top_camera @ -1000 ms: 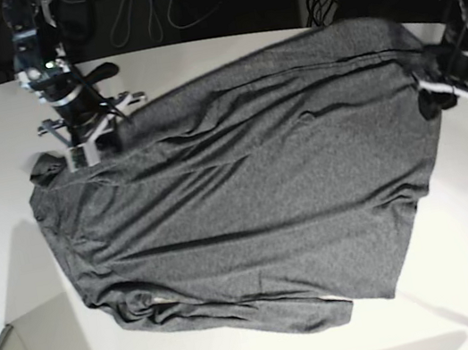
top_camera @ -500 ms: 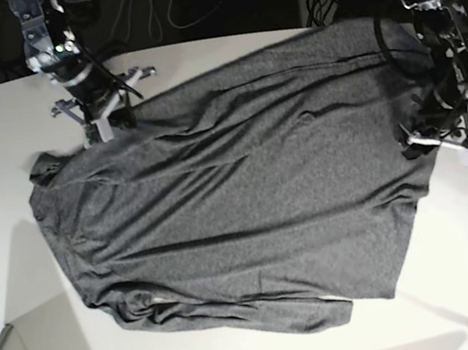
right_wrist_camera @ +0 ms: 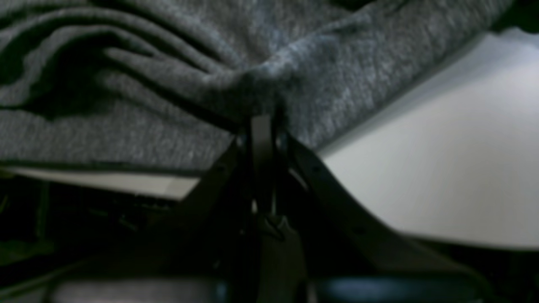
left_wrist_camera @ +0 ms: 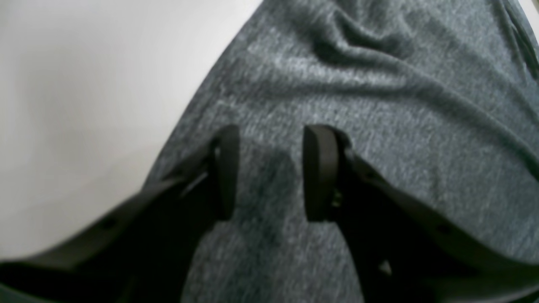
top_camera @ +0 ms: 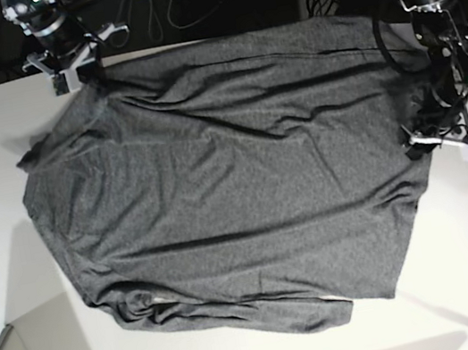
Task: Layout the t-shirt on the table in an organized manner, then fold the t-shirt properly
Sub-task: 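Drag the shirt collar edge with both grippers toward the robot, then grasp the shirt edge with both grippers and pull it taut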
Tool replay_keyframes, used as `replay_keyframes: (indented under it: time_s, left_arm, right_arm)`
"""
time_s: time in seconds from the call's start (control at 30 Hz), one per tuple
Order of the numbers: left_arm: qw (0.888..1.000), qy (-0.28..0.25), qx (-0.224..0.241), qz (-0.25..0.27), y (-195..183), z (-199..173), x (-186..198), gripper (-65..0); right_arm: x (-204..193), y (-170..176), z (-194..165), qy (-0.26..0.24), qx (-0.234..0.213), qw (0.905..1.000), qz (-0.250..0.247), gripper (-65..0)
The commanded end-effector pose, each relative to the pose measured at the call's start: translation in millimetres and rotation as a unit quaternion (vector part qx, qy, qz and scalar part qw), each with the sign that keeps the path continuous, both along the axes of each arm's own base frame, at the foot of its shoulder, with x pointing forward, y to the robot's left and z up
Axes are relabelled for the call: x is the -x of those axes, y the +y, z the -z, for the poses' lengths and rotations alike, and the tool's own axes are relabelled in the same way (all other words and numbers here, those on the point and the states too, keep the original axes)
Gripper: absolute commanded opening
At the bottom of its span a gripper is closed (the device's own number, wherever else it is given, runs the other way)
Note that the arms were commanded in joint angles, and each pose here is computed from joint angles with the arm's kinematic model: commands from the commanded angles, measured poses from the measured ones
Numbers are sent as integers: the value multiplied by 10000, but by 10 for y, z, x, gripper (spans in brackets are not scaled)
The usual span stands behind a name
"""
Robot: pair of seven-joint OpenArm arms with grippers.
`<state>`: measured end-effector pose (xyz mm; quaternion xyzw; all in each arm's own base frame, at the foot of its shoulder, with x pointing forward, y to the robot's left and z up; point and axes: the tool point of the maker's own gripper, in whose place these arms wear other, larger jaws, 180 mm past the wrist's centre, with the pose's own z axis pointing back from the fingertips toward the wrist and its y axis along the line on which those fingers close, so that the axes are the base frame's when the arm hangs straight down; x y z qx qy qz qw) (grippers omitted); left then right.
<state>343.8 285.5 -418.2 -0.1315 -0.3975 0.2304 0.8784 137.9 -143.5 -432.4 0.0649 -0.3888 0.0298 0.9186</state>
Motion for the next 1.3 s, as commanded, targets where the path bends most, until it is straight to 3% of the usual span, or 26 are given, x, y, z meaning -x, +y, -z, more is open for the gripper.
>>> replay_keyframes:
  time_s: [0.0, 0.2, 0.4, 0.73, 0.9, 1.07, 1.27]
  left_arm:
    - [9998, -183, -85, -9, 66, -133, -89, -403]
    - [9997, -223, -76, 20, 52, -176, -113, -403]
    - [9978, -607, -251, 109, 43, -470, -207, -403]
    - [9886, -1135, -832, 529, -128, -940, 73, -403]
    - [9898, -871, -931, 641, -167, -796, 356, -403]
    - [9943, -549, -742, 524, -127, -532, 442, -403]
    - [9943, -639, -688, 511, -153, -571, 305, -403]
  right_arm:
    - [106, -30, -7, 143, 98, 9998, -87, -646]
    - [239, -17, -142, 158, 165, 9992, -321, -646]
    - [417, 29, -140, 312, 105, 9989, -349, -646]
    - [229, 58, -397, -96, 109, 9991, -396, -644]
    - [-83, 71, -558, -540, 122, 9976, -407, -643]
    - [-546, -46, -691, -965, 314, 9941, -379, -642]
    - [-1192, -355, -669, -898, 719, 9931, -243, -642]
